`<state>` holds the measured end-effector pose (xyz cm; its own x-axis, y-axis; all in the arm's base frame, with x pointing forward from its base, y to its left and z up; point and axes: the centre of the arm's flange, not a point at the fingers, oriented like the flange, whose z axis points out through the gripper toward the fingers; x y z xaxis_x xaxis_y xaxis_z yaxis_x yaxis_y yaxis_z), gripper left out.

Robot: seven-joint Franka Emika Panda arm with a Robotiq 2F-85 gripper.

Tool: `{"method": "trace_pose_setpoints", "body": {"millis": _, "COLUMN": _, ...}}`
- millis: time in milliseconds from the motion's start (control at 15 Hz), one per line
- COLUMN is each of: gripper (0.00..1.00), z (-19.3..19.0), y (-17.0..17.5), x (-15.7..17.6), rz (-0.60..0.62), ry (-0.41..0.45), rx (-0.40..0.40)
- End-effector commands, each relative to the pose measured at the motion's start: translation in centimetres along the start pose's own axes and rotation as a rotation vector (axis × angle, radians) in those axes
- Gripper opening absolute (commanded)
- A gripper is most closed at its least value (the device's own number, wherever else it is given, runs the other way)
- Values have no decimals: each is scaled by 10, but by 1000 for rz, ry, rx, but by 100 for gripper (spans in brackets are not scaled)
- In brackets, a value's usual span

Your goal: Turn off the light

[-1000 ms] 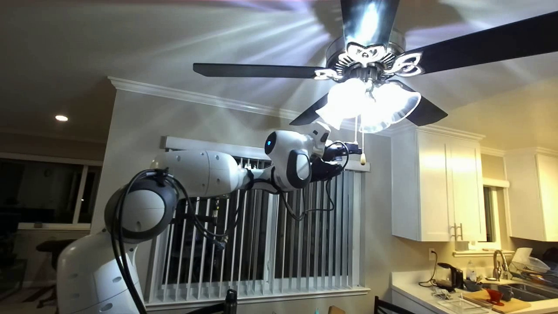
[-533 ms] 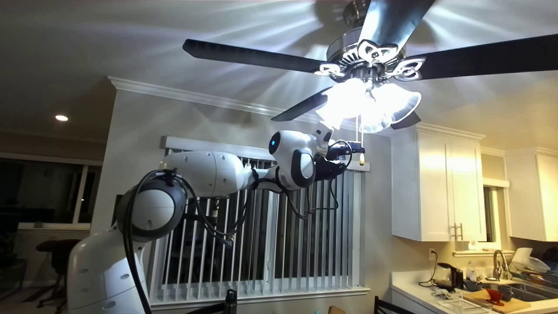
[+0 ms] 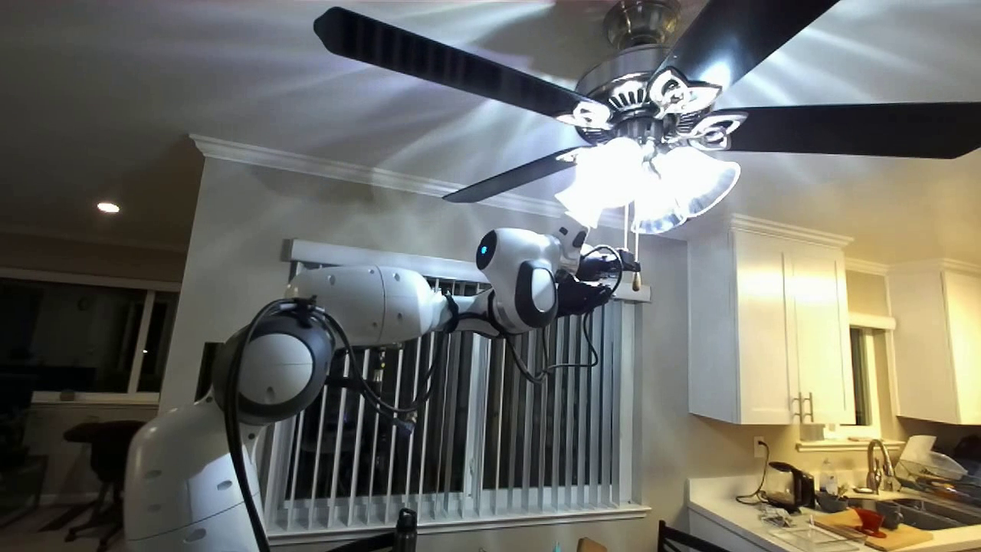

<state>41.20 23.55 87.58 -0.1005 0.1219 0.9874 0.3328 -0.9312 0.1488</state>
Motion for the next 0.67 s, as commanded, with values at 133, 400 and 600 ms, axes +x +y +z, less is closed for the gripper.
{"method": "trace_pose_setpoints", "body": {"millis": 133, "gripper": 8, "z": 7, "y": 2, "x": 5, "rz": 15, "ry": -12, "rx": -6}}
{"method": "trace_pose_setpoints", "body": {"millis": 400, "gripper": 0, "z": 7, "y": 3, "x": 4, "rz": 14, "ry": -19, "rx": -4}}
{"method": "trace_pose_setpoints", "body": {"millis": 600, "gripper": 0, "z": 7, "y": 3, "x": 3, "rz": 14, "ry": -24, "rx": -5}}
